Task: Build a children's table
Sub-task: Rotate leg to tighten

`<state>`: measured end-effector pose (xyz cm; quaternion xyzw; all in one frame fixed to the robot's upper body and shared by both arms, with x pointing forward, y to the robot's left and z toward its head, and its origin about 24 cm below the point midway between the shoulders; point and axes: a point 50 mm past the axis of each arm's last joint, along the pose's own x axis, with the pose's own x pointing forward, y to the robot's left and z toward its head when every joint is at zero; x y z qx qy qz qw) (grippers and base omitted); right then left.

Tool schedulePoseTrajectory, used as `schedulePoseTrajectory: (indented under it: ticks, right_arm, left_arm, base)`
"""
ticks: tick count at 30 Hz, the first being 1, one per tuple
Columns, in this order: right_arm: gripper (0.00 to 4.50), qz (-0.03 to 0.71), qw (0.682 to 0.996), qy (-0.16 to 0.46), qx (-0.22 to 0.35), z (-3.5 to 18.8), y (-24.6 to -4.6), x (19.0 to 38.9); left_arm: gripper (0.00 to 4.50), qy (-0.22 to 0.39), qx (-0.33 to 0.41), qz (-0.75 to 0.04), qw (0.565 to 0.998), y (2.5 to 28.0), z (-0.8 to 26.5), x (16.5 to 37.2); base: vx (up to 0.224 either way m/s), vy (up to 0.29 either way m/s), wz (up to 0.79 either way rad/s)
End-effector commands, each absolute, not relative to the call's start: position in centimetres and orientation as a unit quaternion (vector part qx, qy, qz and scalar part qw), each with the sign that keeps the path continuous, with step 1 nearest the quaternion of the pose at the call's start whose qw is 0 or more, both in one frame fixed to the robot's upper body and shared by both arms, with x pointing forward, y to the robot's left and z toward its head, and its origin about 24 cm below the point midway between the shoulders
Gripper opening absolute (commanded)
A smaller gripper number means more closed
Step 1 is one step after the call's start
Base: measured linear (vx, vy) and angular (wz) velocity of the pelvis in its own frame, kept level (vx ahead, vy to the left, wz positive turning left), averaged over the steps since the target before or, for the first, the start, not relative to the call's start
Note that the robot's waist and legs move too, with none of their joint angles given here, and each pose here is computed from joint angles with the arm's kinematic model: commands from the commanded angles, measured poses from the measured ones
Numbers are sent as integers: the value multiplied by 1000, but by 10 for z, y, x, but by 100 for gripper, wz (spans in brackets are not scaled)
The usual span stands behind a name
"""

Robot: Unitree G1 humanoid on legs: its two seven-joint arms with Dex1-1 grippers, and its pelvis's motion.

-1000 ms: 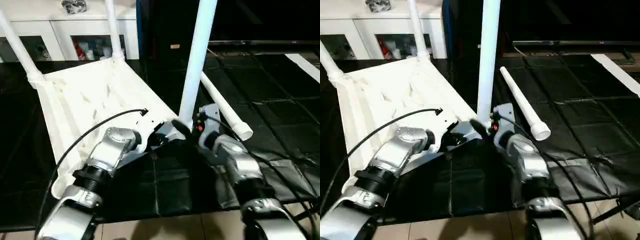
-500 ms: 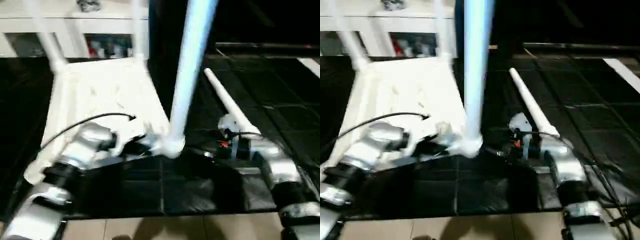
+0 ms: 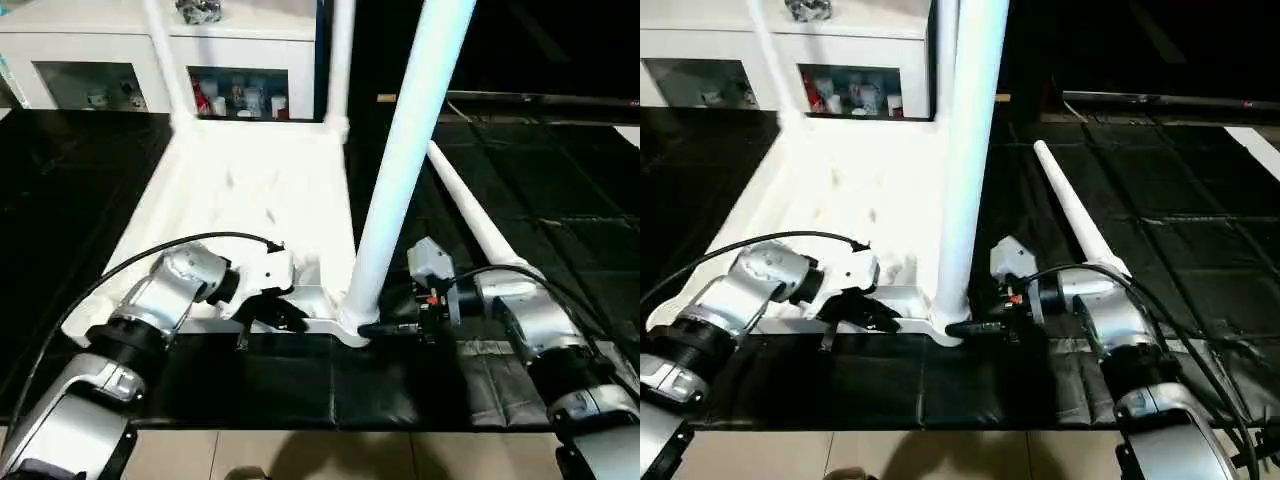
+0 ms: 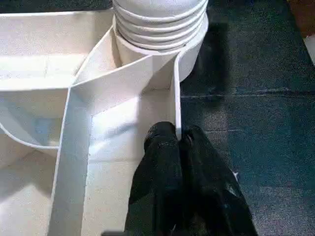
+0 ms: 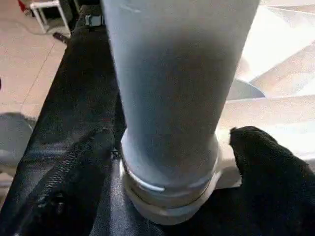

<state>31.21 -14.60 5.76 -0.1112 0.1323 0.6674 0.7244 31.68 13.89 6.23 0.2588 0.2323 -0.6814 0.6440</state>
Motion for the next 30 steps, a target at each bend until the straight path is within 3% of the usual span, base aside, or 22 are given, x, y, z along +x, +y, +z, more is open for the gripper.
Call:
schedulePoseTrajectory:
  ticks: [1,15,30]
  right_arm:
    - [385,669,723,125,-120,62,-145,315]
    - [270,690,705,134,-88,60,-145,313]
    - [206,703,693,139,-82,53,-140,306]
  left_arm:
    - [0,233,273,-707,609,130,61,314]
    - [0,238,272,-710,604,131,57,312]
    - [0,248,270,-705,608,135,51,311]
  base:
    - [0,0,0]
    - [0,0,0]
    - [0,0,0]
